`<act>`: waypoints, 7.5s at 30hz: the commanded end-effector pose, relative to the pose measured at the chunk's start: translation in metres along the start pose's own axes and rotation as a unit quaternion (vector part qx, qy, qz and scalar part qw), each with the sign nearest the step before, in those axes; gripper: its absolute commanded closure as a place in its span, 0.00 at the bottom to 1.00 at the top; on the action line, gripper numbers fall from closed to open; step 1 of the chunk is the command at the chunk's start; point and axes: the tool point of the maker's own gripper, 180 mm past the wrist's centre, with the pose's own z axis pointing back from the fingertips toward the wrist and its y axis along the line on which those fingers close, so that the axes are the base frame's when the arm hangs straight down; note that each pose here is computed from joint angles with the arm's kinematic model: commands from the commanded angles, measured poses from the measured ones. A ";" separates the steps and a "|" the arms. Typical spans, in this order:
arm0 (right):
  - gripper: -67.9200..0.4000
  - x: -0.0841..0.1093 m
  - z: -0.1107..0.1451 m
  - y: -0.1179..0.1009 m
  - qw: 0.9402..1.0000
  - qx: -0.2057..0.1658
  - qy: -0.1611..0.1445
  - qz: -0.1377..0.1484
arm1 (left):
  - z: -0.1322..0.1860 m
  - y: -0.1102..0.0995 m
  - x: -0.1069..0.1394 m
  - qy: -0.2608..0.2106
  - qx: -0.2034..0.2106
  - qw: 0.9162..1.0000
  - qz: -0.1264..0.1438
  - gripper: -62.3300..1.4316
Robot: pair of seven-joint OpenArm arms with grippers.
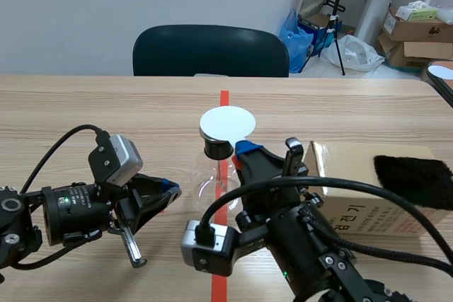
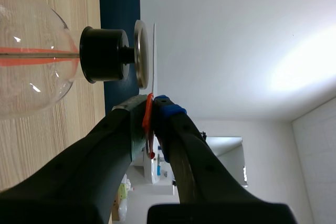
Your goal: Do the electroscope experiment
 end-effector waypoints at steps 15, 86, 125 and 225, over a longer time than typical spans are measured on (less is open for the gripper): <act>0.98 0.000 -0.005 -0.015 1.000 -0.025 -0.013 0.010 | -0.003 0.006 0.015 -0.022 0.004 1.000 -0.005 0.93; 0.98 -0.096 0.016 -0.017 0.971 -0.028 0.236 0.013 | -0.003 0.006 0.015 -0.022 0.003 1.000 -0.005 0.93; 0.98 -0.096 0.016 -0.017 0.972 -0.028 0.235 0.013 | -0.003 0.006 0.015 -0.022 0.003 1.000 -0.005 0.93; 0.98 -0.035 -0.003 -0.014 0.998 -0.022 0.060 0.018 | -0.003 0.006 0.015 -0.022 0.003 1.000 -0.005 0.93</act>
